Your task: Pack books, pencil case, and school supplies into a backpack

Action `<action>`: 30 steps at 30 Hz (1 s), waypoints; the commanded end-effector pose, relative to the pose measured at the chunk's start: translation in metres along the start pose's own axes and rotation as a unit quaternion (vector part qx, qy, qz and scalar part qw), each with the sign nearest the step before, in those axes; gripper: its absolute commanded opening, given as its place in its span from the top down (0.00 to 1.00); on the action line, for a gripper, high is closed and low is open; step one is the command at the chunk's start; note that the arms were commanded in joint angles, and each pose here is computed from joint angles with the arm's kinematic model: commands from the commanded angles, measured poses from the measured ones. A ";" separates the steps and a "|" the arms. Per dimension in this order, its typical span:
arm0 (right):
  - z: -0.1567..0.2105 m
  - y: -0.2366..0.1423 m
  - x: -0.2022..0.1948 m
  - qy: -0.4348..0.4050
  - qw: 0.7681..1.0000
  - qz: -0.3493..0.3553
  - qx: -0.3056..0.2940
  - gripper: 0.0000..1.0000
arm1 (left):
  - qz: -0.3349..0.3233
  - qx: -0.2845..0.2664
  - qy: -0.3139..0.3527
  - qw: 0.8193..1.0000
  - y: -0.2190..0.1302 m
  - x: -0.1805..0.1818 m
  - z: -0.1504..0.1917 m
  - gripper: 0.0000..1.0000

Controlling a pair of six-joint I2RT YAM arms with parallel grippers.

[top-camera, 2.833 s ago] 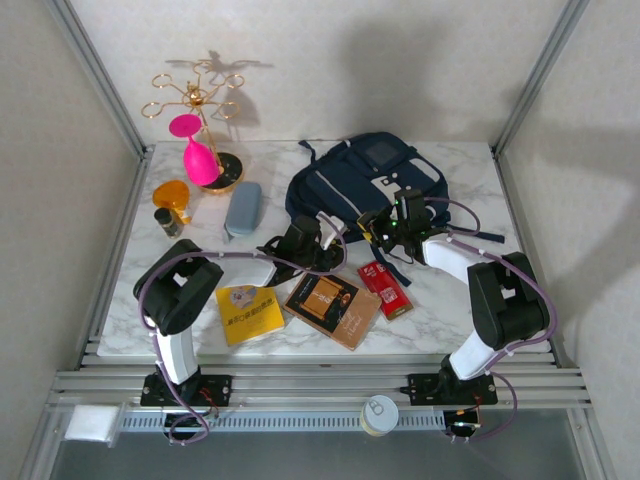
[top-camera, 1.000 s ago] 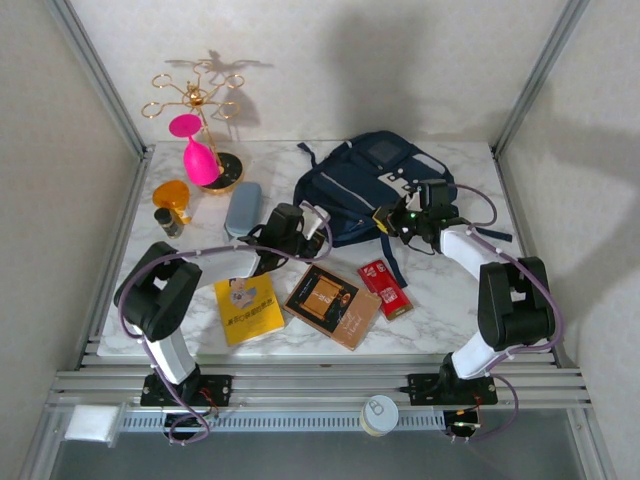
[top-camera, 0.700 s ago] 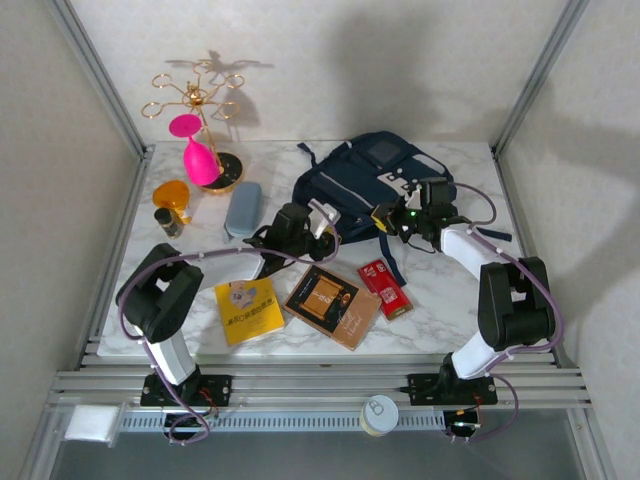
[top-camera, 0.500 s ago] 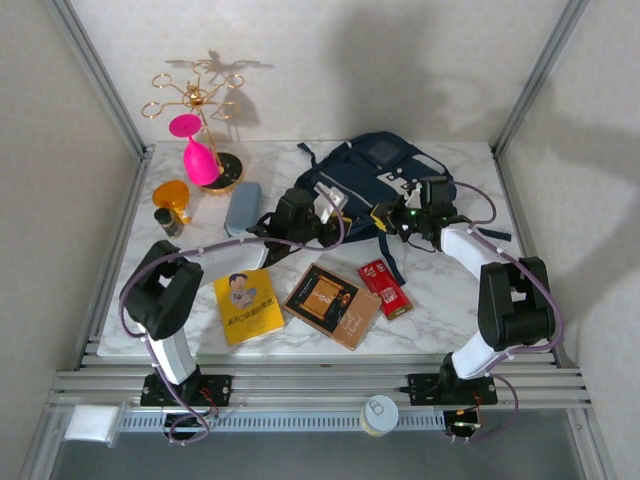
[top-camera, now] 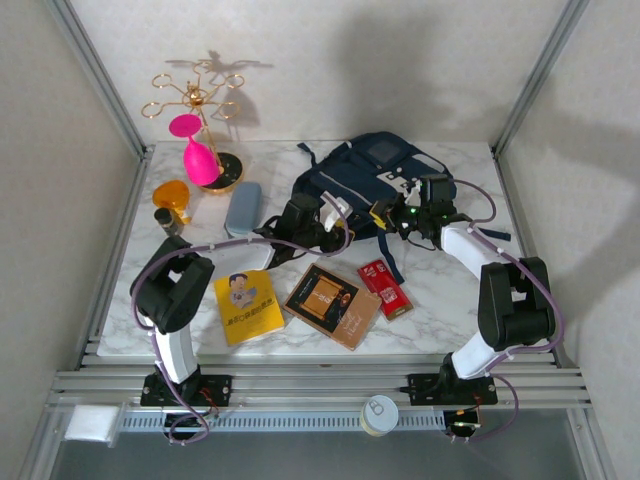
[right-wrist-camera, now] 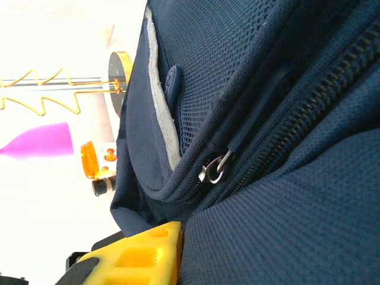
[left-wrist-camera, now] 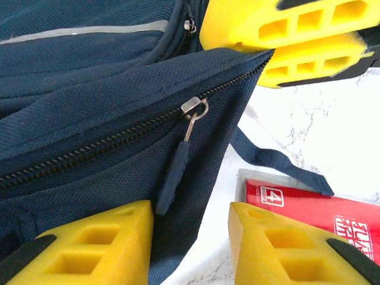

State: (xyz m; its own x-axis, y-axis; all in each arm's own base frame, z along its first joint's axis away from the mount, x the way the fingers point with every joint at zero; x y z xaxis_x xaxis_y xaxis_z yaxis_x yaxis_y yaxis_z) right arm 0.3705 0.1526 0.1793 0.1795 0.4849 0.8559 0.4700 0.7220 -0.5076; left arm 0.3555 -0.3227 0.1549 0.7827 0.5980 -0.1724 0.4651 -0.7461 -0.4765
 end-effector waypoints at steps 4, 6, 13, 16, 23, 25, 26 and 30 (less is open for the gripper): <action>-0.006 -0.006 0.037 -0.045 0.997 -0.056 -0.009 0.83 | -0.006 -0.033 0.010 0.999 0.009 0.001 -0.024 0.64; -0.004 -0.003 0.035 -0.045 0.997 -0.055 -0.006 0.83 | 0.000 -0.040 0.010 0.999 0.011 -0.001 -0.032 0.65; 0.000 0.002 0.034 -0.042 0.997 -0.058 0.002 0.83 | 0.012 -0.029 0.007 0.999 0.025 -0.002 -0.030 0.74; 0.002 0.003 0.033 -0.047 0.998 -0.053 0.002 0.83 | 0.018 -0.042 0.003 0.999 0.021 -0.005 -0.037 0.78; -0.006 -0.001 0.021 -0.058 0.998 -0.014 -0.015 0.83 | 0.015 -0.040 0.015 0.999 0.003 -0.010 -0.046 0.96; -0.011 -0.005 0.018 -0.059 0.998 -0.004 -0.022 0.86 | 0.004 -0.030 0.016 0.999 -0.002 -0.008 -0.043 1.00; -0.013 -0.007 0.018 -0.062 0.998 -0.004 -0.024 0.88 | 0.002 -0.021 0.016 1.000 -0.004 -0.007 -0.040 1.00; -0.022 -0.019 0.016 -0.073 0.996 0.015 -0.040 0.88 | -0.018 -0.001 0.016 1.000 -0.017 0.000 -0.028 1.00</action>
State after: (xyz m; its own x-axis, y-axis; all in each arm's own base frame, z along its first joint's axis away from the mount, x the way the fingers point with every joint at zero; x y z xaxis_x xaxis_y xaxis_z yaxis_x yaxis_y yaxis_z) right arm 0.3719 0.1487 0.1794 0.1562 0.5431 0.8250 0.4727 0.6923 -0.5452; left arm 0.3649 -0.3312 0.1650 0.7813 0.6016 -0.1662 0.4612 -0.7359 -0.4958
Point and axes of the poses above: each hand's point on the last joint's axis, 136 mm out from that joint toward the fingers, its own y axis out along the fingers, its own x axis along the line the jaws close on, z = x × y, the point moved 5 cm from there along -y, back along the fingers
